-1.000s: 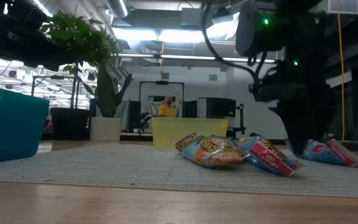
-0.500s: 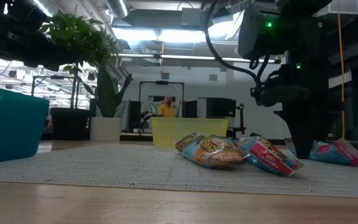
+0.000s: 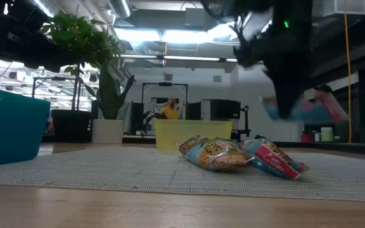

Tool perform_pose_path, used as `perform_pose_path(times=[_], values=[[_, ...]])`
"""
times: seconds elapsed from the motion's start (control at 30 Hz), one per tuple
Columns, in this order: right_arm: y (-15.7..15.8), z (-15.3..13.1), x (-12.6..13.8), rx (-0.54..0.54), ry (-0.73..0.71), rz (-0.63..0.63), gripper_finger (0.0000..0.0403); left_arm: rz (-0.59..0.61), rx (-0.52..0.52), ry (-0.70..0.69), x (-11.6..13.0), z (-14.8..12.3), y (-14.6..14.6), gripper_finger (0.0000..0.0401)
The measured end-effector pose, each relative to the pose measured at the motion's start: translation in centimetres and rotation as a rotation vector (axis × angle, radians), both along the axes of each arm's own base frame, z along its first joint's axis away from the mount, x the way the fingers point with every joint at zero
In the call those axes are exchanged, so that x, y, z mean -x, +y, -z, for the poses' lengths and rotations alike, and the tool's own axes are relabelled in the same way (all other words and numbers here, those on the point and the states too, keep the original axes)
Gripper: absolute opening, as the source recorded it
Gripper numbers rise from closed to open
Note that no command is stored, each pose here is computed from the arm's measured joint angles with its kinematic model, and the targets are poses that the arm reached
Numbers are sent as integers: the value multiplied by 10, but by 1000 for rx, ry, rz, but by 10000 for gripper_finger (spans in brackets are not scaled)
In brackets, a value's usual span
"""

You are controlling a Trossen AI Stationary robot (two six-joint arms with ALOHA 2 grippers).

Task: Pick and place Granola Bars by type
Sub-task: Put the right red granola bar into the light blue bin

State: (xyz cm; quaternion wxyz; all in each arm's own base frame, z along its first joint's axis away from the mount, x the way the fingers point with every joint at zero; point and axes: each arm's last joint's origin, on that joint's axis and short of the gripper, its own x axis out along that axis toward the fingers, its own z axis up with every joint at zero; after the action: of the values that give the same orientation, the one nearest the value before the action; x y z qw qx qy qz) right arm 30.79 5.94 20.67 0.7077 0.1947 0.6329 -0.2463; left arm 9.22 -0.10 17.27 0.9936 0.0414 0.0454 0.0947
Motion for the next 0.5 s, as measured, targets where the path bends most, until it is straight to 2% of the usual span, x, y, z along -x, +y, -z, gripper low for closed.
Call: perform_pose_path(times=[0.27, 0.5], values=[[-4, -81, -9, 211, -69, -63, 51, 0, 0, 0, 0, 0, 0, 5], [-10, -128, 11, 258, -215, -39, 42, 0, 0, 0, 0, 0, 0, 7]])
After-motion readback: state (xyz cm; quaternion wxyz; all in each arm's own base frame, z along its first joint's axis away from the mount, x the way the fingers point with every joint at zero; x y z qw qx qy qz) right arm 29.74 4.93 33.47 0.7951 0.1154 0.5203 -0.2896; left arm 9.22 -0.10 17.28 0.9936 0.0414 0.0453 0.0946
